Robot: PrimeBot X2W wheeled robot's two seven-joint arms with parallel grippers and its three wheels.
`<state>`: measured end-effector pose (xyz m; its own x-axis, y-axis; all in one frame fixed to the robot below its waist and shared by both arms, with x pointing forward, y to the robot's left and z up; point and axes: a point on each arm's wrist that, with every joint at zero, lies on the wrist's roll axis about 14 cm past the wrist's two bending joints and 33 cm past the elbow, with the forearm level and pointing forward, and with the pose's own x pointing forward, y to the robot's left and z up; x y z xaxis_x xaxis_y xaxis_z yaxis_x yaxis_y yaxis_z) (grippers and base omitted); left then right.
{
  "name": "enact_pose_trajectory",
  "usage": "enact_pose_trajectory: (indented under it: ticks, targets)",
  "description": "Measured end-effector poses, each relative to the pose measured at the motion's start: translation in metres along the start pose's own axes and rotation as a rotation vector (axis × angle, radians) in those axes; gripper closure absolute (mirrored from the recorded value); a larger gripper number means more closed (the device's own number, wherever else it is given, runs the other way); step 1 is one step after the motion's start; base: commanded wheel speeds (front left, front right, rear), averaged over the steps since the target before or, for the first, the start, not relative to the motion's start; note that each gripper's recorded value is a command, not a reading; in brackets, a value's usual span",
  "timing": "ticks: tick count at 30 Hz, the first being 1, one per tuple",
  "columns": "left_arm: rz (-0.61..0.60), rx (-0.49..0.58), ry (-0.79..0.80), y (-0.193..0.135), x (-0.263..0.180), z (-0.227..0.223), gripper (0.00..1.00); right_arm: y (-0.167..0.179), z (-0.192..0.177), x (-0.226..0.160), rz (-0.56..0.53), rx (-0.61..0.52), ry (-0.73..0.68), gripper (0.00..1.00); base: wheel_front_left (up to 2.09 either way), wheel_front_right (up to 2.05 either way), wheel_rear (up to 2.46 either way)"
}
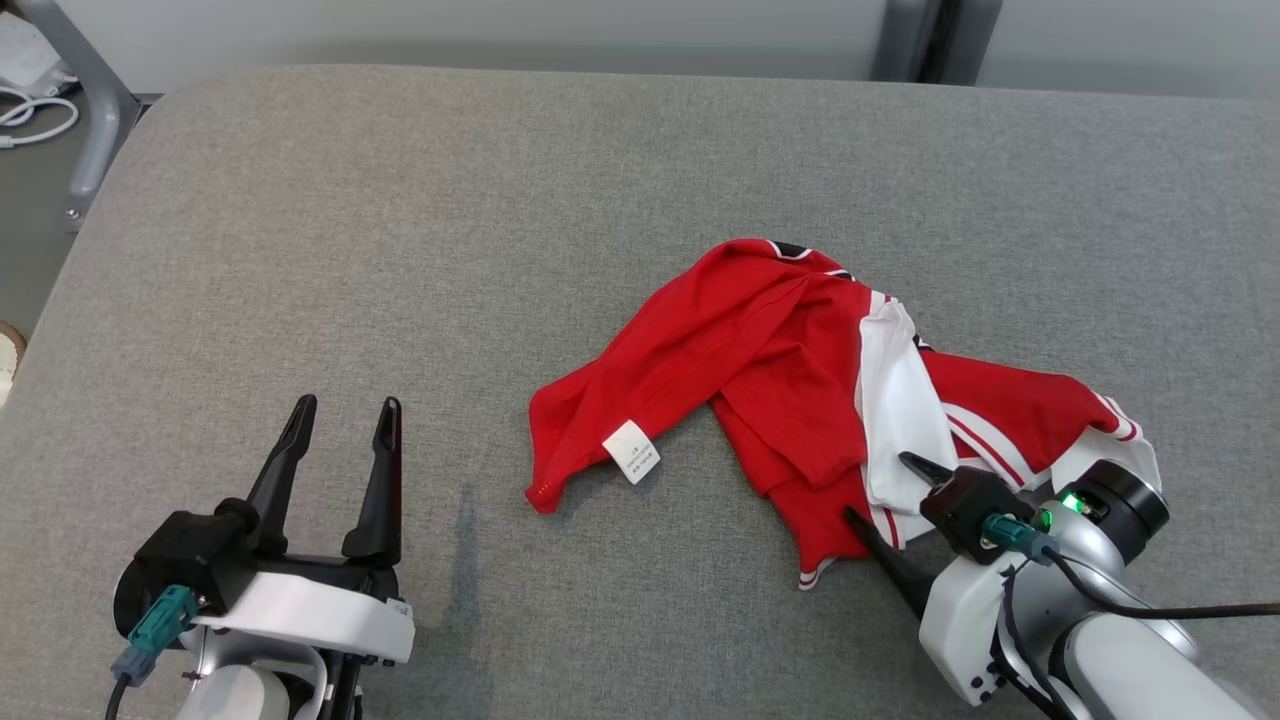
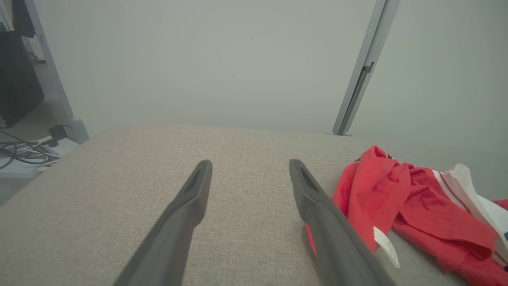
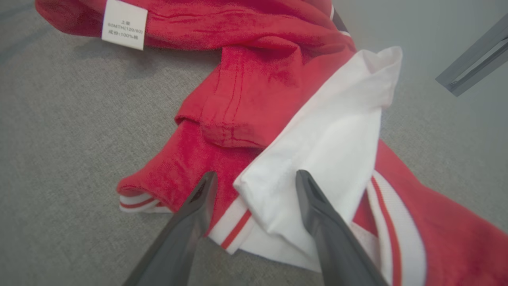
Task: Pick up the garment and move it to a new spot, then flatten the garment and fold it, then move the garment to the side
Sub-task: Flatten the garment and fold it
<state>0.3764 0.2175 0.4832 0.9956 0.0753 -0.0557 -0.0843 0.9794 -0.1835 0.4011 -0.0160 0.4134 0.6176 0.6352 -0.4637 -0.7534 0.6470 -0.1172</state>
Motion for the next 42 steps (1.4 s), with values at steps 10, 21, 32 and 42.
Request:
enact_pose_trajectory:
  ticks: [10, 21, 32, 42]
  targets:
    - [0.003, 0.001, 0.003, 0.002, 0.009, -0.006, 0.0, -0.038, 0.008, 0.002, -0.13, 0.107, -0.069, 1.0, 0.0, 0.0, 0.0]
    - [-0.038, 0.002, -0.01, -0.01, 0.015, -0.004, 0.0, -0.139, 0.059, -0.075, -0.49, 0.192, -0.344, 1.0, 0.0, 0.0, 0.0]
    - [-0.072, 0.006, -0.003, -0.019, 0.021, -0.007, 0.0, -0.171, 0.102, -0.098, -0.533, 0.096, -0.432, 1.0, 0.0, 0.0, 0.0]
    - [-0.083, 0.003, 0.003, -0.021, 0.024, -0.01, 0.0, -0.103, -0.021, -0.064, -0.411, 0.367, -0.16, 1.0, 0.0, 0.0, 0.0]
